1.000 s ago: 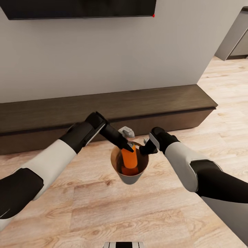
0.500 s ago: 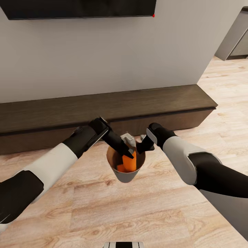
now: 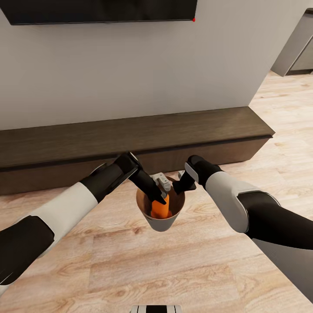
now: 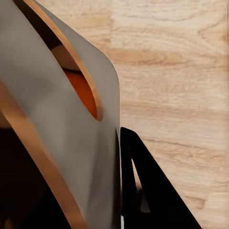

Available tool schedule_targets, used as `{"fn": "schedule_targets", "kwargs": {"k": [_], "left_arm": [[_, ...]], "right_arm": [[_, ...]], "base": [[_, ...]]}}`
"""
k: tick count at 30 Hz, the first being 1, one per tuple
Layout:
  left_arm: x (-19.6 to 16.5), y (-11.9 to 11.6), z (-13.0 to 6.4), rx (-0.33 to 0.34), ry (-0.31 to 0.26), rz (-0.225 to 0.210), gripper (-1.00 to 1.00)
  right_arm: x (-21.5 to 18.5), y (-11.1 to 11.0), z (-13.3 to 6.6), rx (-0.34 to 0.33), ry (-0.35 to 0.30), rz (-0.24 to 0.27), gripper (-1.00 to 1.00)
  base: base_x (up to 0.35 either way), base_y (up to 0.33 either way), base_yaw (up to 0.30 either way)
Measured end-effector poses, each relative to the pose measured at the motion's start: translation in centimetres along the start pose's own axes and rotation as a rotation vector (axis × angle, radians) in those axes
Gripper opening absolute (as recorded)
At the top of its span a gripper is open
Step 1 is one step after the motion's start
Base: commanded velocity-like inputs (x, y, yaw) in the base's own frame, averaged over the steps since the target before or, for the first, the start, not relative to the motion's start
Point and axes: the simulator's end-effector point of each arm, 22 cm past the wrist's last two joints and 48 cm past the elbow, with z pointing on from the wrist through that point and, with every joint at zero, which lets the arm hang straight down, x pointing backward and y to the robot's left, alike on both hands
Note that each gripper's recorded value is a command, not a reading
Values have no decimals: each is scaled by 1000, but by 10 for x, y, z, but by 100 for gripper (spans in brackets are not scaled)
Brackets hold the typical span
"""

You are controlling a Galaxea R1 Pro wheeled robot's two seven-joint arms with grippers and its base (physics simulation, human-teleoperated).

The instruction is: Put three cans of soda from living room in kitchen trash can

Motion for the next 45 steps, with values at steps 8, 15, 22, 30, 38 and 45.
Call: {"fn": "schedule_targets", "kwargs": {"k": [8,15,22,30,38,45], "left_arm": [[1,1,0,-3,0,1,-100],[3,0,3,-5,11,8,-100],[8,-1,7,-9,33,20,-100],[10,-1,8,-10,40,9,100],[11,0,8,-10,40,6,100],[16,12,-8,-32,13,30,100]], "right_arm": [[-1,0,0,-1,-2,1,-100],[1,1,1,2,4,-3,-100],[5,1,3,-2,16,0,-100],[-14,4,-9,-17,-40,8,-100],[-13,1,-9,1,-36,-3,-100],[-13,6,-9,-30,-39,18,-100]], "base": [[0,0,0],[0,0,0],[0,0,0],[0,0,0],[0,0,0],[0,0,0]]}}
